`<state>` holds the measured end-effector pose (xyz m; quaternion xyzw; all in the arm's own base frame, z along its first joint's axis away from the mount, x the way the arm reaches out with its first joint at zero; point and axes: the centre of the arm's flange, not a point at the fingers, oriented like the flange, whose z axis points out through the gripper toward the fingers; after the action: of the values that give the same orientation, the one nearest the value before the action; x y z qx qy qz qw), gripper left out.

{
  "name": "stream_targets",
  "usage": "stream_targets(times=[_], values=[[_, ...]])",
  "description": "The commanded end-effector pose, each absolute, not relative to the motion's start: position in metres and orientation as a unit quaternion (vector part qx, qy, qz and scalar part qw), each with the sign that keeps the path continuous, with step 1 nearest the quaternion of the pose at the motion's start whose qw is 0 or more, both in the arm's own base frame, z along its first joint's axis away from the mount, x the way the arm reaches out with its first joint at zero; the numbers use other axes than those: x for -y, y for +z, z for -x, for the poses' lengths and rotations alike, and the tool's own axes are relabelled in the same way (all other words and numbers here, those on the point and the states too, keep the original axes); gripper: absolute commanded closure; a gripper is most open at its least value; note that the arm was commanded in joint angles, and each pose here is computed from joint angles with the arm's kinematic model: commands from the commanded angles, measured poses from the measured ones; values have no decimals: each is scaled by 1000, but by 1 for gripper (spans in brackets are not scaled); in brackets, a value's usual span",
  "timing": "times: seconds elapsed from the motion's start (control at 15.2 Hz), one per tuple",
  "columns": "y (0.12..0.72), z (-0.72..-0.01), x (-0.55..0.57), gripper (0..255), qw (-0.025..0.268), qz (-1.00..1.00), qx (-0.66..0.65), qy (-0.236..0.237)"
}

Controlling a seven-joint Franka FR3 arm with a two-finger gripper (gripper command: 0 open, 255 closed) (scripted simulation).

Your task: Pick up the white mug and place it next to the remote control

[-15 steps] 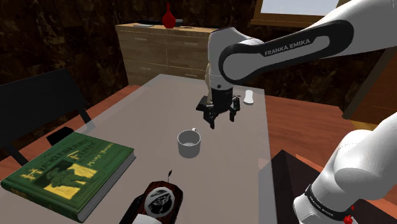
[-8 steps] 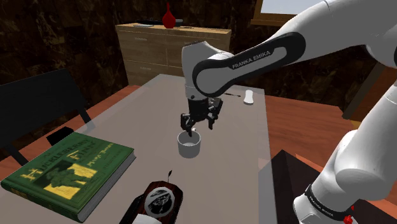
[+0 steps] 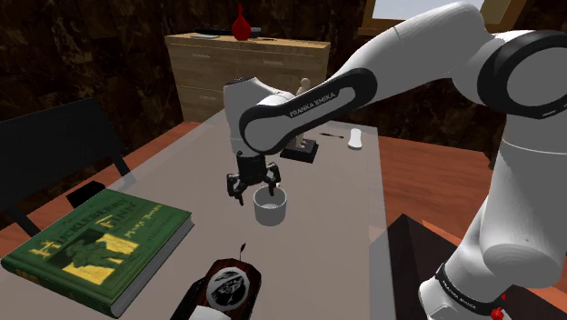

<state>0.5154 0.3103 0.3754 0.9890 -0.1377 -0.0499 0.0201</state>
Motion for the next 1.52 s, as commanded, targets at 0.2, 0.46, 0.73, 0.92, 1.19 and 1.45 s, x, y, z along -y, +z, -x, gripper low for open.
stream_targets(times=[0.2,0.46,0.73,0.92,1.19,1.45], values=[[349,-517,-314,0,20,-989,139,-49],[335,-516,-314,0,20,-989,139,-49],[335,-516,-314,0,20,-989,139,-49],[335,-516,-314,255,20,-989,139,-49],[335,-516,-314,255,20,-989,139,-49],[335,-516,-314,255,20,-989,139,-49]])
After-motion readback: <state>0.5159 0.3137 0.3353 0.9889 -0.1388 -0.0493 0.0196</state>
